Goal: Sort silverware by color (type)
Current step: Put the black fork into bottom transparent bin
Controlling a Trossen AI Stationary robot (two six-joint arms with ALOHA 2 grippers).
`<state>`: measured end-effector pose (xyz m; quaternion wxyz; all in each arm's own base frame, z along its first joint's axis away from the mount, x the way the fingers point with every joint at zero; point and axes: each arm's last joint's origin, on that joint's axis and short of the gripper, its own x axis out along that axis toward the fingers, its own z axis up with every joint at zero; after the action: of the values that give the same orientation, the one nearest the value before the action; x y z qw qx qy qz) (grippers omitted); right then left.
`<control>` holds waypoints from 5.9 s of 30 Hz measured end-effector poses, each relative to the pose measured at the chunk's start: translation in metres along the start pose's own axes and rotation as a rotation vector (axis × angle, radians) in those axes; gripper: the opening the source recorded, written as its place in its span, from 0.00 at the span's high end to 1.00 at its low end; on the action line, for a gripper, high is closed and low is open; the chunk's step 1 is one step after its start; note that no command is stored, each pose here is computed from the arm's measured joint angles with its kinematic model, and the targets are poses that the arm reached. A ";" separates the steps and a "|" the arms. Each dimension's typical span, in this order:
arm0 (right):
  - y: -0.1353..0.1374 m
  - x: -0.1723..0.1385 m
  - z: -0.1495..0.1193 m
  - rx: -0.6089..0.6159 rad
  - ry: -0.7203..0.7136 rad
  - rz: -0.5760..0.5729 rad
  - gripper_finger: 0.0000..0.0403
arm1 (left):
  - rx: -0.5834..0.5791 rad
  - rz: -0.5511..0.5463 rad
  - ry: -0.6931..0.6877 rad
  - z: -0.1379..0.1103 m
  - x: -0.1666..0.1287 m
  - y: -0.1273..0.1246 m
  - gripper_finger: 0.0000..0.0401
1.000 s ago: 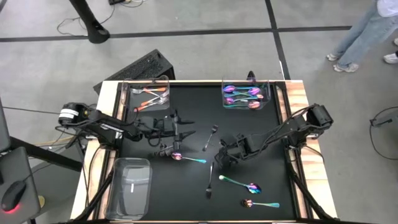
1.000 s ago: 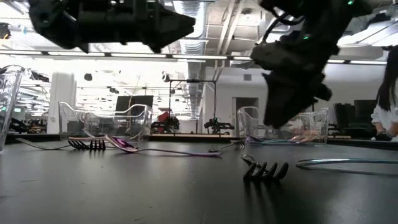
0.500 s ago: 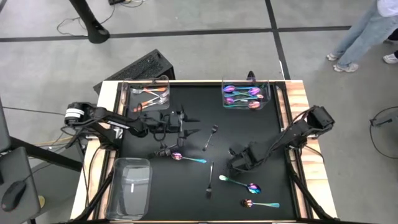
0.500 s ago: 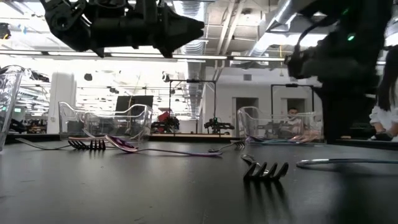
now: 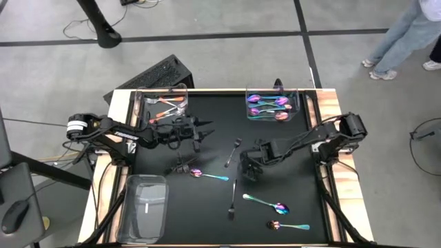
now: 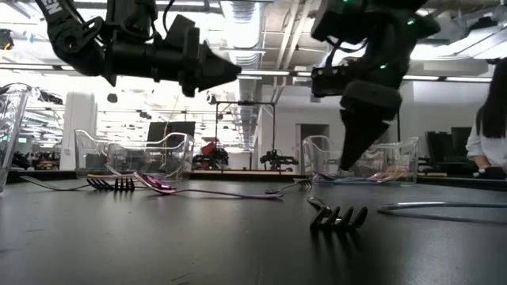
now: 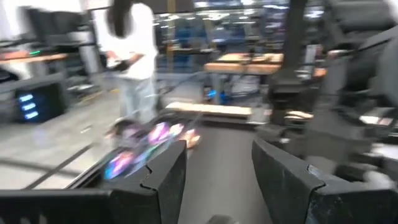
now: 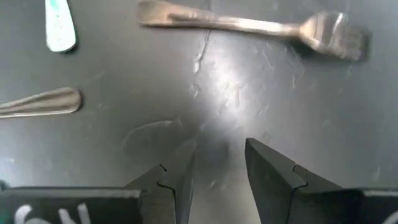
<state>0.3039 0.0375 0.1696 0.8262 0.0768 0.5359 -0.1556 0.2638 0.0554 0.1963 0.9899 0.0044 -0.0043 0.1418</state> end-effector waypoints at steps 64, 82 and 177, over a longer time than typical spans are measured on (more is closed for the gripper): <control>-0.084 0.062 0.047 -0.466 -0.095 0.038 0.92 | 0.006 0.108 0.326 -0.032 -0.011 0.016 0.57; -0.072 0.041 0.080 -0.173 -0.199 0.036 0.98 | 0.130 -0.128 0.442 -0.049 0.043 0.008 0.57; 0.084 0.047 0.123 -0.116 -0.168 0.106 0.60 | 0.228 -0.861 1.661 0.012 -0.166 -0.114 0.91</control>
<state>0.4565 0.0723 0.1742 0.8784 0.0439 0.4680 -0.0862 0.1369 -0.1008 0.2063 0.6371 -0.0002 0.7186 -0.2789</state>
